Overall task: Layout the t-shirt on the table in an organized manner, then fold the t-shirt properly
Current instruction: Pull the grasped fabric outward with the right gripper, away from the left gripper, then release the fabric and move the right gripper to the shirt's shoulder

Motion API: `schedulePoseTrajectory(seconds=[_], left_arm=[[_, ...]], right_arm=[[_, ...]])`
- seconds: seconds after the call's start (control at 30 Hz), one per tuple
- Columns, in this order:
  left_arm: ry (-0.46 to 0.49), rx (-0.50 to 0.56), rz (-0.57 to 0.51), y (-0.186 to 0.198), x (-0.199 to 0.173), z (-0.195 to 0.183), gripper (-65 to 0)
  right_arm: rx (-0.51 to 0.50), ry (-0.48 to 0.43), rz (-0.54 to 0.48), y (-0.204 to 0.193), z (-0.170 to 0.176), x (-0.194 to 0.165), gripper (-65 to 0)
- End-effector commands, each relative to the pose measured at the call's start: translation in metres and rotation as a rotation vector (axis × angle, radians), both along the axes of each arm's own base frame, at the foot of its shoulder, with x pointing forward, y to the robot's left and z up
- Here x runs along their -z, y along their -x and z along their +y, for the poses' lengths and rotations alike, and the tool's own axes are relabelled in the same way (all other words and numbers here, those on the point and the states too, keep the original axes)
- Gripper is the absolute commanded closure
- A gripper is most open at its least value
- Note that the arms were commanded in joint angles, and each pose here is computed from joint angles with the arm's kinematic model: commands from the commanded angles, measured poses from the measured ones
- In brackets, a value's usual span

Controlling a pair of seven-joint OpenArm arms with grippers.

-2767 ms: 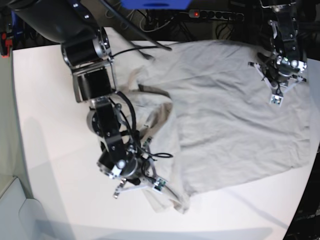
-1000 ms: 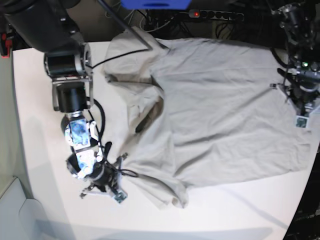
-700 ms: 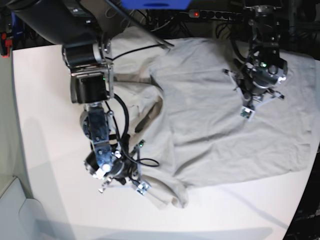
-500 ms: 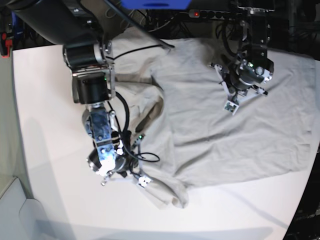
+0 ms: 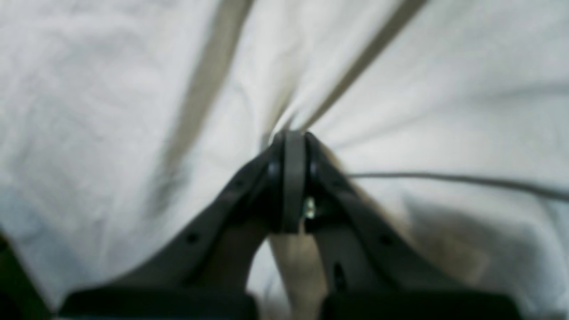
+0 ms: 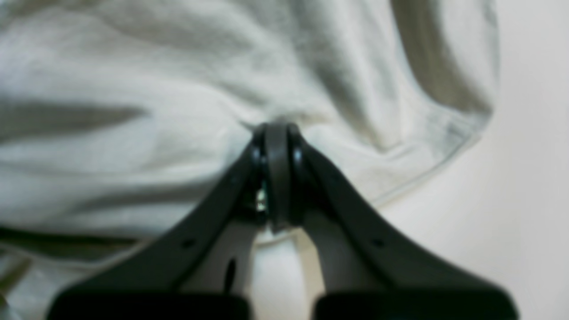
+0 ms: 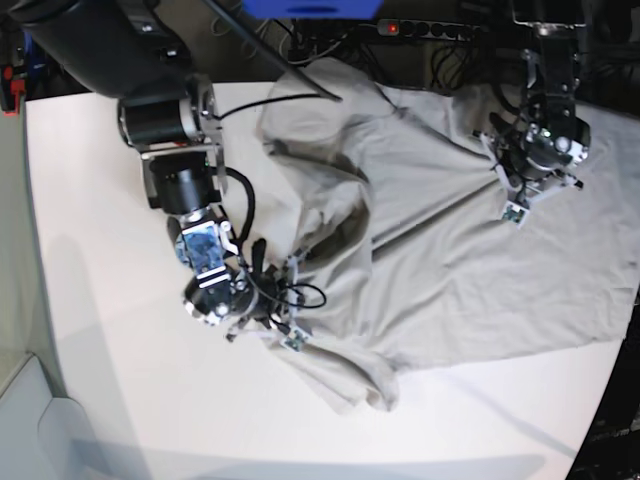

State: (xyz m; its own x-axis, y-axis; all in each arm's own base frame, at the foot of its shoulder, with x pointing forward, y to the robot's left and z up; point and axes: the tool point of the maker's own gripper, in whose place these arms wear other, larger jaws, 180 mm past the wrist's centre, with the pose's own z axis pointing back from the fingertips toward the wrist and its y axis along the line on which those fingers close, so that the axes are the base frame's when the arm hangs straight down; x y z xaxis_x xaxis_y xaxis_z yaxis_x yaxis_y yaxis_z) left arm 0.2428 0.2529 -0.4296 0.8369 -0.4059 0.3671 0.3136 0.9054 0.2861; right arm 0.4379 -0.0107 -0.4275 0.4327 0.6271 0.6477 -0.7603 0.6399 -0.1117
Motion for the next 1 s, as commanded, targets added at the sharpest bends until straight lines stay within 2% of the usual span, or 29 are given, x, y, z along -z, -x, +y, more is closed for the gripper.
schedulePoseTrajectory(seconds=[0.0, 0.07, 0.13, 0.33, 0.43, 0.6, 0.8, 0.9, 0.97], left_arm=[[-0.065, -0.009, 0.016, 0.003, -0.005, 0.019, -0.1], [-0.092, -0.005, 0.015, 0.002, -0.01, 0.03, -0.1], [-0.111, 0.005, 0.002, -0.001, -0.015, 0.037, -0.1], [-0.139, 0.017, -0.019, -0.006, -0.022, 0.047, -0.1], [-0.136, 0.017, -0.019, -0.006, -0.021, 0.046, -0.1], [-0.133, 0.013, -0.038, -0.014, -0.026, 0.045, -0.1], [-0.139, 0.007, -0.049, -0.017, -0.03, 0.05, -0.1], [-0.144, -0.03, -0.085, -0.025, -0.042, 0.06, -0.1], [-0.146, -0.045, -0.107, -0.033, -0.05, 0.063, -0.1]], right_arm=[[0.013, 0.051, -0.006, -0.01, -0.02, -0.002, 0.0], [0.017, 0.021, -0.013, -0.018, -0.027, -0.003, 0.0], [0.085, 0.029, -0.044, -0.033, -0.051, -0.005, 0.0], [0.293, 0.096, -0.272, -0.092, -0.121, -0.055, 0.0], [0.35, 0.124, -0.34, -0.11, -0.144, -0.081, 0.0], [0.327, 0.116, -0.403, -0.124, -0.144, -0.115, 0.0], [0.124, 0.213, -0.346, -0.084, -0.117, -0.128, 0.0], [0.122, 0.226, -0.39, -0.071, -0.092, -0.143, 0.0], [0.146, 0.269, -0.388, -0.057, -0.094, -0.145, 0.0]])
